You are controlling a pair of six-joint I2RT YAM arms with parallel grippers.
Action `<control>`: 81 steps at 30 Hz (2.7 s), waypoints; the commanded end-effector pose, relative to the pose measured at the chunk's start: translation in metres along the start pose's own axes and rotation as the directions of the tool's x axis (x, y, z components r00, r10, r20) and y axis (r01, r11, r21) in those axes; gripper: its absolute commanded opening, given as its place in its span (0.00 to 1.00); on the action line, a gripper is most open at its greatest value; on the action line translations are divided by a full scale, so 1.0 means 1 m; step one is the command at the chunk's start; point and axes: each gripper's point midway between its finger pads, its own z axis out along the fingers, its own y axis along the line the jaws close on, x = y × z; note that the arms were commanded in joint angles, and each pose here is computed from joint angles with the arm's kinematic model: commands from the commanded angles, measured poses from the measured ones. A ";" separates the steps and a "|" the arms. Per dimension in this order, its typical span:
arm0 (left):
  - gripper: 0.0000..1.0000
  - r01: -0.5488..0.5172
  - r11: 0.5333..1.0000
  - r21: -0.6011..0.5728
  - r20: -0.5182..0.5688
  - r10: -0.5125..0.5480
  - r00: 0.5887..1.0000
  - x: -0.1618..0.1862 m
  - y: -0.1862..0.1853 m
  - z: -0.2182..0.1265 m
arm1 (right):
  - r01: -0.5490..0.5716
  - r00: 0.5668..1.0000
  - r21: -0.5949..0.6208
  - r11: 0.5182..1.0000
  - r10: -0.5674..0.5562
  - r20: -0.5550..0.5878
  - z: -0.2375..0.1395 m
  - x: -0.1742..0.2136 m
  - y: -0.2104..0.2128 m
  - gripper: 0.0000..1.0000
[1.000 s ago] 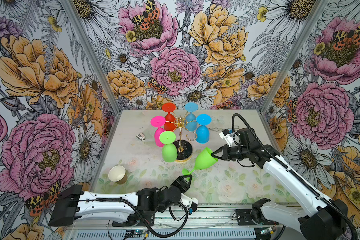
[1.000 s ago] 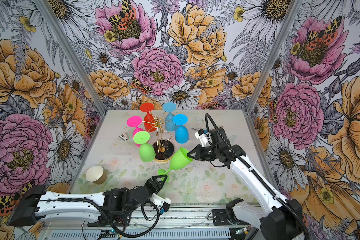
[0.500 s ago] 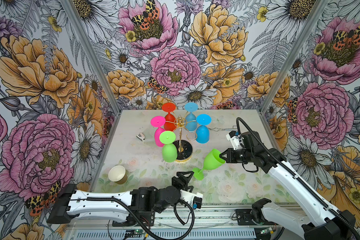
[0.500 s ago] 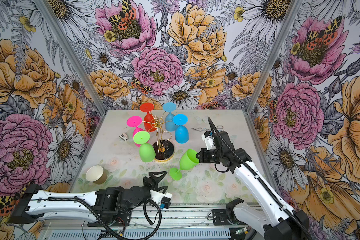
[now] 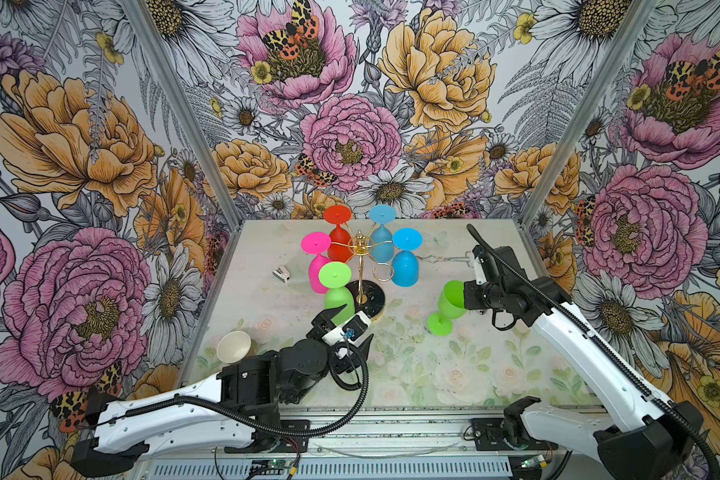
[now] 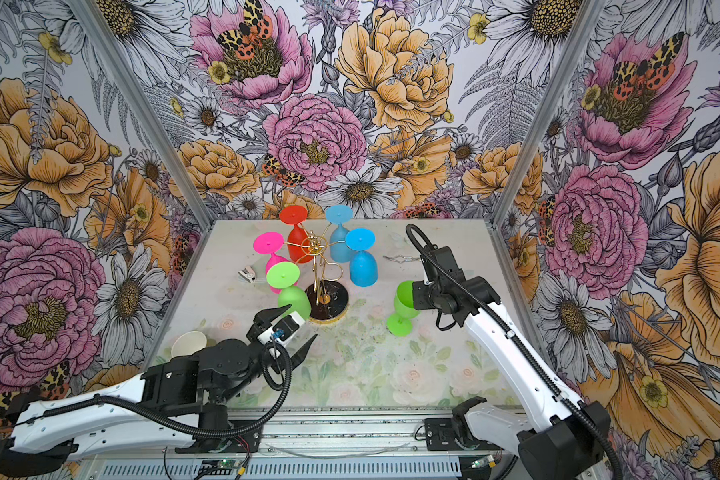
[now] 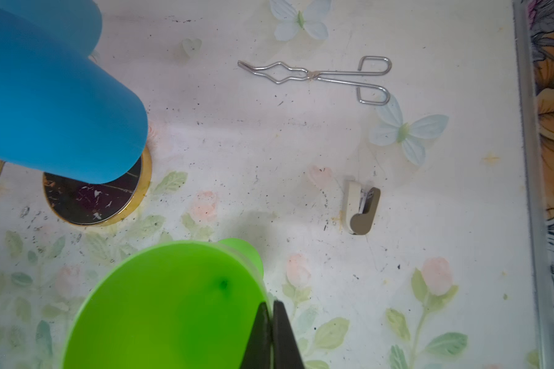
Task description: Take the wine glass off the wine glass rack
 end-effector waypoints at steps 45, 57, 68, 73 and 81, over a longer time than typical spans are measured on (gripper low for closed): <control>0.92 0.608 0.572 -0.551 0.106 -0.674 0.731 0.106 0.189 -0.032 | 0.026 0.999 -0.038 0.999 -0.025 0.040 0.137 -0.149 0.034 0.00; 0.92 0.607 0.557 -0.567 0.120 -0.673 0.730 0.107 0.192 -0.037 | 0.050 0.998 -0.040 0.998 -0.049 0.038 0.146 -0.147 0.046 0.03; 0.92 0.609 0.557 -0.564 0.125 -0.672 0.730 0.107 0.192 -0.037 | 0.049 0.997 -0.047 0.998 -0.047 0.056 0.136 -0.150 0.046 0.24; 0.92 0.610 0.560 -0.561 0.122 -0.673 0.729 0.107 0.191 -0.037 | 0.041 0.994 -0.055 0.998 -0.036 0.099 0.116 -0.160 0.045 0.37; 0.92 0.611 0.559 -0.561 0.121 -0.675 0.728 0.107 0.191 -0.037 | 0.000 0.984 -0.092 0.996 0.016 0.175 0.071 -0.172 0.032 0.61</control>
